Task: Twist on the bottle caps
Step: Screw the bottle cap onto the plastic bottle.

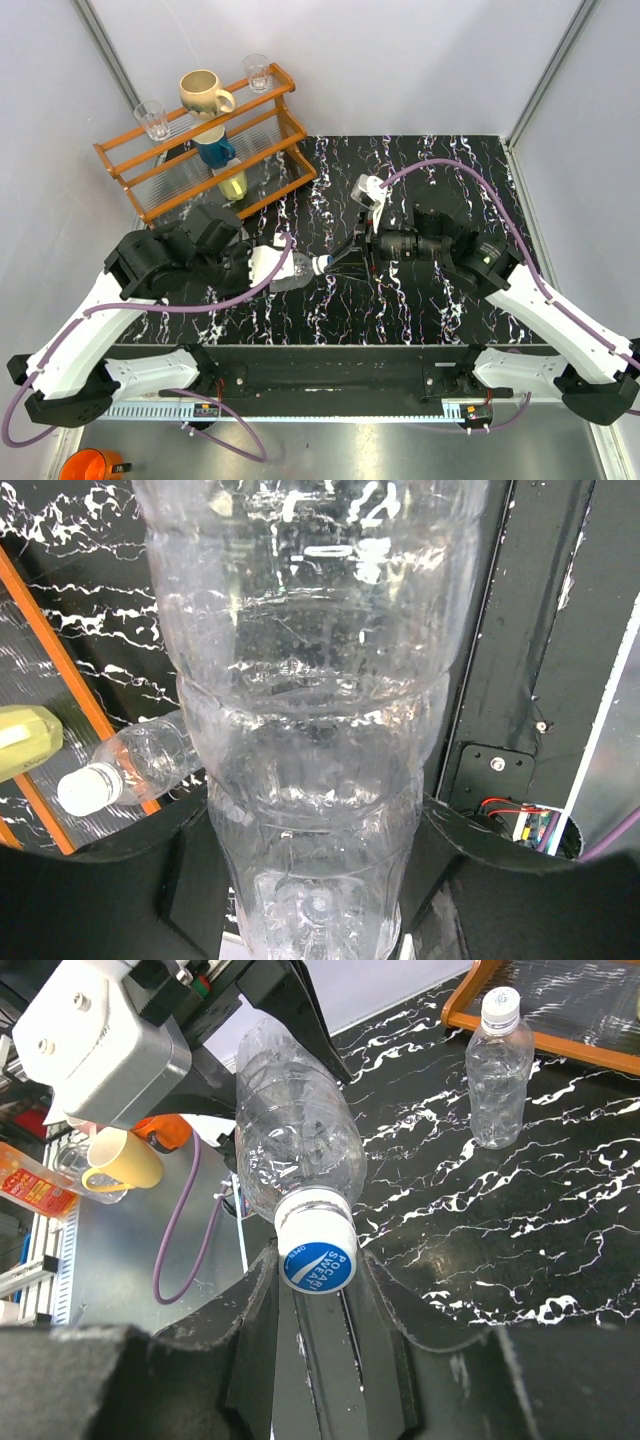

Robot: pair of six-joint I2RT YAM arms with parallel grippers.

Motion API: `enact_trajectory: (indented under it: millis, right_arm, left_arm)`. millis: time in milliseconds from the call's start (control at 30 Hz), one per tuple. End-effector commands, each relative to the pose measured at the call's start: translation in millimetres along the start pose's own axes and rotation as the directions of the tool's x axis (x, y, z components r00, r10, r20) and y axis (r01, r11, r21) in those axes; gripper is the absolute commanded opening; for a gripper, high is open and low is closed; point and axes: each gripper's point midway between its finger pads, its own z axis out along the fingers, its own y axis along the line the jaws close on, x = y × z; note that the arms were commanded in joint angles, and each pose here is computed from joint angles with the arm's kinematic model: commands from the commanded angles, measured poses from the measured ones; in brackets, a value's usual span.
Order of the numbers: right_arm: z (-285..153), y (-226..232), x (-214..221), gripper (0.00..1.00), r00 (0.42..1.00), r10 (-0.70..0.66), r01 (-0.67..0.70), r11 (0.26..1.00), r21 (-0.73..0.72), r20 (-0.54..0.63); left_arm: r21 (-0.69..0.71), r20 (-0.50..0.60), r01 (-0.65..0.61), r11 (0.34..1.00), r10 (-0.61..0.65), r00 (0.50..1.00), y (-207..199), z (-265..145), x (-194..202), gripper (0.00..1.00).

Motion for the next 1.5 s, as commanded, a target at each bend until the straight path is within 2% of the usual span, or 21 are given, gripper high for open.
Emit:
enact_trajectory:
  millis: [0,233,367,500,700,933,1100,1467]
  right_arm:
    - [5,6,-12,0.17,0.996,0.004,0.000,0.999,-0.046,0.086]
    - [3,8,-14,0.16,0.982,0.047,-0.036,0.997,-0.065,0.183]
    - [-5,17,-23,0.16,0.972,0.049,-0.029,0.996,-0.087,0.232]
    - [-8,23,-24,0.16,0.971,0.052,-0.027,0.994,-0.109,0.232]
    - [1,28,-20,0.17,0.981,0.079,-0.049,0.985,-0.166,0.179]
    - [15,28,-9,0.17,0.992,0.118,-0.106,0.972,-0.208,0.046]
    - [14,36,-10,0.17,0.993,0.115,-0.107,0.964,-0.245,0.018]
    - [16,50,-7,0.16,0.990,0.140,-0.141,0.924,-0.356,-0.030]
  left_arm:
    - [0.045,0.007,0.050,0.998,-0.050,0.999,-11,-13,-1,0.41]
    - [0.063,0.098,0.120,0.991,-0.126,0.987,-9,-16,-20,0.38]
    - [0.091,0.101,0.139,0.986,-0.148,0.984,-12,-13,-22,0.36]
    - [0.094,0.110,0.135,0.986,-0.145,0.983,-12,-15,-25,0.36]
    - [0.095,0.098,0.123,0.988,-0.132,0.986,-9,-14,-25,0.36]
    - [0.046,0.040,0.081,0.996,-0.082,0.996,-2,-12,-15,0.36]
    - [0.007,0.014,0.039,0.999,-0.039,0.999,5,-13,-11,0.37]
    - [0.013,-0.024,-0.019,1.000,0.020,1.000,3,-11,-6,0.38]
